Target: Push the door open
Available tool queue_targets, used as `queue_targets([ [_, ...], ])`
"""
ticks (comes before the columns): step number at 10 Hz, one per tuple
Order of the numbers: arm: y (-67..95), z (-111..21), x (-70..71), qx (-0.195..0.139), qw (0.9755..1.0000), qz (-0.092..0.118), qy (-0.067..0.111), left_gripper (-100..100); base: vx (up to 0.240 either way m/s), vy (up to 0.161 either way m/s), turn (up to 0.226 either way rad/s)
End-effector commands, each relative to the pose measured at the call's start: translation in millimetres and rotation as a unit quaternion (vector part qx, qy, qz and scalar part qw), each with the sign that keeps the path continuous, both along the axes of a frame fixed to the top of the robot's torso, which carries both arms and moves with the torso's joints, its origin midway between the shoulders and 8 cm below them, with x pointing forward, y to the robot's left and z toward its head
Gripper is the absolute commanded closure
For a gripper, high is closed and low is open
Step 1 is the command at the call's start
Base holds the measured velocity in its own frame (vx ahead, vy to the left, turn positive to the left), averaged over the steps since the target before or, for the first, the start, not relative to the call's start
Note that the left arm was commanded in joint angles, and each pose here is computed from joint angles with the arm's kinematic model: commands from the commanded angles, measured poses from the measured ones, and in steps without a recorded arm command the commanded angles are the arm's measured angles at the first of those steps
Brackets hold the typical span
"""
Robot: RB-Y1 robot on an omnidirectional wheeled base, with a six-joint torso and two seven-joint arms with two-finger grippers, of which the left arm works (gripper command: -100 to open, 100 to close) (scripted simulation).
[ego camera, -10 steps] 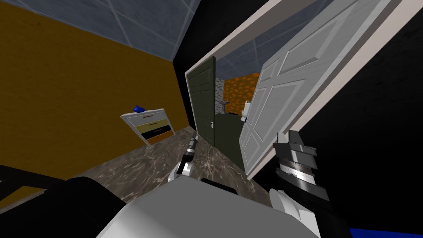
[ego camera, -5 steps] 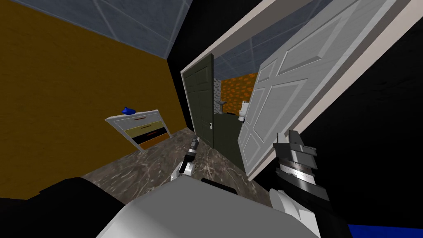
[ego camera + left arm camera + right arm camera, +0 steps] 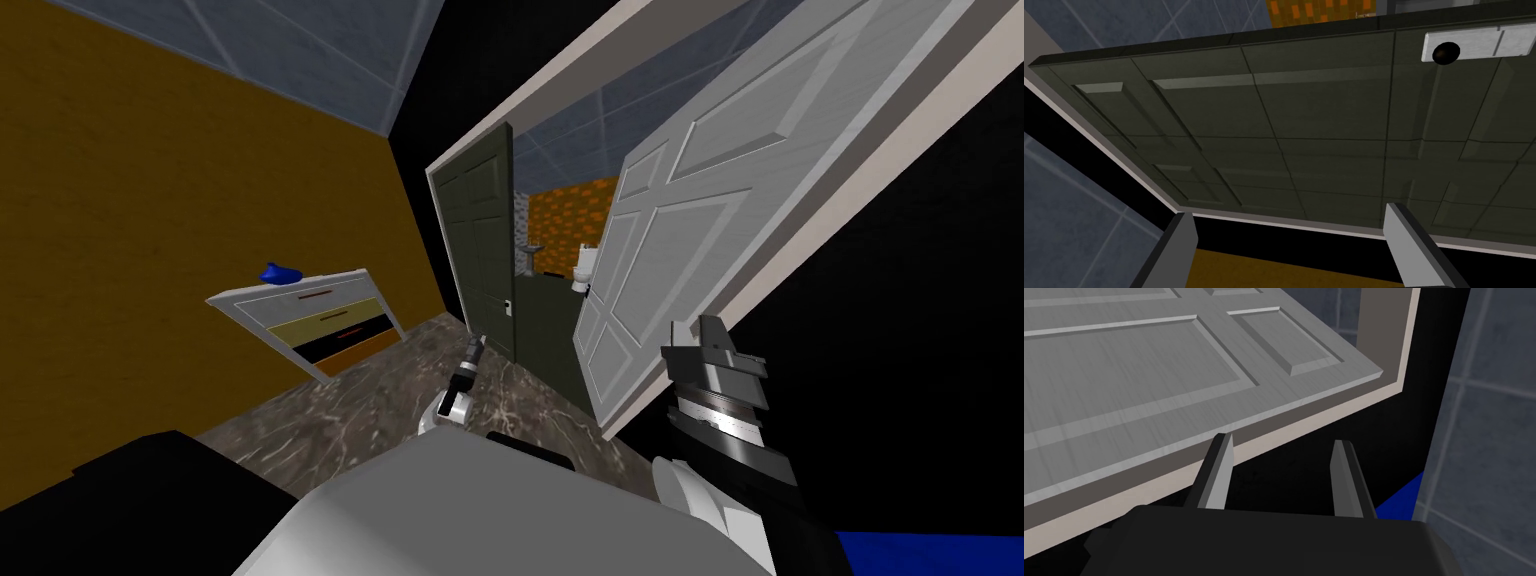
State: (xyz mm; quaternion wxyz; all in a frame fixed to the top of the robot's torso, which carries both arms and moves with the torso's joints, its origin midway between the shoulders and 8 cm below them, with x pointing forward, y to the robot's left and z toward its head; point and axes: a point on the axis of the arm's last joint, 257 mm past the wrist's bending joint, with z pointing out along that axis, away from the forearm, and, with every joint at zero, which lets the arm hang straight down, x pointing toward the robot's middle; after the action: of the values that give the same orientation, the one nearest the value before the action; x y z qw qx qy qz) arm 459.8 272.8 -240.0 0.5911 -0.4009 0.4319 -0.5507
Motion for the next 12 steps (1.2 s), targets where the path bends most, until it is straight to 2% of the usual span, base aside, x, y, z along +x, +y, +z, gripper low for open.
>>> queue_targets([
  [1,-3.5,-9.7,2.9,-0.003,1.0000,-0.005,0.008,-100,0.054,0.084,-0.110],
  [12,-15.2,-71.1,20.3,-0.015,0.9973,-0.032,0.065,-100,0.072,0.087,-0.102],
])
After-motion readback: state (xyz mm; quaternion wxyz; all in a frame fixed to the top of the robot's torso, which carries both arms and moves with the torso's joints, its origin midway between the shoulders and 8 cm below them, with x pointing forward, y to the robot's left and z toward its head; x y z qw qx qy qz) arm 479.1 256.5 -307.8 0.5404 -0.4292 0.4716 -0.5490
